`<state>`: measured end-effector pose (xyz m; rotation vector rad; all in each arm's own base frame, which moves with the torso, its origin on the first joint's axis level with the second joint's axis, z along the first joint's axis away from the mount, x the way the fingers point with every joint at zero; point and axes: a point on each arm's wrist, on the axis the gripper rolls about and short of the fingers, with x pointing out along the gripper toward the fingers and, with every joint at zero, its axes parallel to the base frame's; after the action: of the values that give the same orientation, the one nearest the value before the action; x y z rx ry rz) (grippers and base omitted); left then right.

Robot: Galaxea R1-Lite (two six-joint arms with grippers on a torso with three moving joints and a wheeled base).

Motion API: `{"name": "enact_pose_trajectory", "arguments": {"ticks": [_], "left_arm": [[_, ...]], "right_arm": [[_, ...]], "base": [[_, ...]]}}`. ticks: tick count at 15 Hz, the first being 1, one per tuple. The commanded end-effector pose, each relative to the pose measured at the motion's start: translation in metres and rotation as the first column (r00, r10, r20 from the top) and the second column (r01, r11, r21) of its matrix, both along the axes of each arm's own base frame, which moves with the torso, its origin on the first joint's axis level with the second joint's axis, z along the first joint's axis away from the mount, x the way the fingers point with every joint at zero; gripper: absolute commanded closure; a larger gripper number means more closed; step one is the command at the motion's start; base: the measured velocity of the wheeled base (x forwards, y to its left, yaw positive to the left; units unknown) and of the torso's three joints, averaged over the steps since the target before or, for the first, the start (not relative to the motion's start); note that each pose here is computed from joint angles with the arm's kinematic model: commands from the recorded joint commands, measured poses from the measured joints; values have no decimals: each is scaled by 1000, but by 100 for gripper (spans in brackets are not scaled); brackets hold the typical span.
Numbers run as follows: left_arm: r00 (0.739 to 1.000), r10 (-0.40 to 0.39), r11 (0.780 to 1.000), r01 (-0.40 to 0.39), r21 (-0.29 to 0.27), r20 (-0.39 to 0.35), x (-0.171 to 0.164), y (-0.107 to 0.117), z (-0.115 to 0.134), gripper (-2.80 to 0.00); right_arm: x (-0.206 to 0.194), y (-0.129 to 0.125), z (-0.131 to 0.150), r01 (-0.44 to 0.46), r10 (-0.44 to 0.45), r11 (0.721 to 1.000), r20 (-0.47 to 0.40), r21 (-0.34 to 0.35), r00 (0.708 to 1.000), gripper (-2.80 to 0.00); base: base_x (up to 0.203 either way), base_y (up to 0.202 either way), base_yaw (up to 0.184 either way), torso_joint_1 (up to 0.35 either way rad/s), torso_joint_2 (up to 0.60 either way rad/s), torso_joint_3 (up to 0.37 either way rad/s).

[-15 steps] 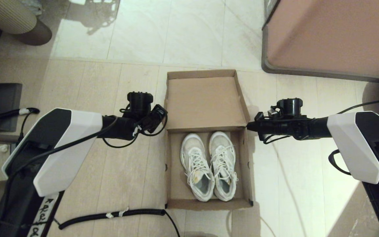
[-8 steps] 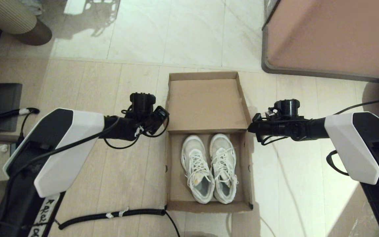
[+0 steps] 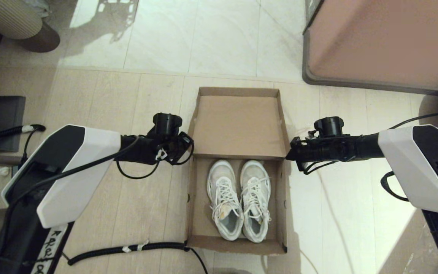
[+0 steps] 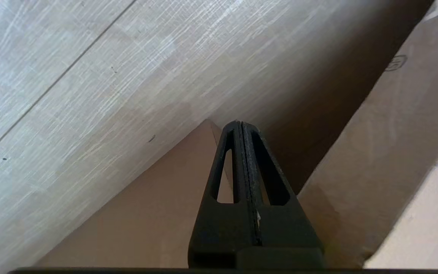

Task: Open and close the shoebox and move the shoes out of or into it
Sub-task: Close the shoe box

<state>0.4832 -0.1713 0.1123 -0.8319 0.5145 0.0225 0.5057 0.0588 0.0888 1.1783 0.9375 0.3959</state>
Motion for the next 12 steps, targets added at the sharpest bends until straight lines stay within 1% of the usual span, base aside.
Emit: {"name": "enact_pose_trajectory", "arguments": {"ticks": [1,2,5,7,8,9,10,12], "left_arm": [[1000,5,1000,-5,-8,2,-1,0,2,0],[1000,5,1000,-5,-8,1,0,0,1,0],[1000,3,1000,-3,-4,-3,0,-1,-1,0],[1000,2,1000,-2,5,-9,0,-2,-5,0],[1000,2,1000,-2,5,-9,0,-2,-5,0],[1000,-1,1000,1,6,-9,-1,-4,-4,0],[1000,-4,1000,4,5,-7,-1,-5,-4,0],[1000,-7,1000,7,8,-13,-2,-7,-5,0]], "right_arm": [[0,-1,5,59,-59,998,9,-31,998,0],[2,-3,1,100,-100,994,7,-54,995,0],[17,-6,-20,167,-165,982,30,-88,986,0],[25,-7,-26,189,-182,980,105,-65,978,0],[28,-7,-25,219,-210,974,142,-51,967,0],[31,-8,-20,259,-252,966,176,-19,952,0],[33,-8,-15,283,-284,958,205,35,937,0],[36,-8,-5,302,-327,943,213,141,921,0]], "base": [[0,0,0,0,0,0],[0,0,0,0,0,0],[0,0,0,0,0,0],[0,0,0,0,0,0],[0,0,0,0,0,0],[0,0,0,0,0,0],[0,0,0,0,0,0],[0,0,0,0,0,0]]}}
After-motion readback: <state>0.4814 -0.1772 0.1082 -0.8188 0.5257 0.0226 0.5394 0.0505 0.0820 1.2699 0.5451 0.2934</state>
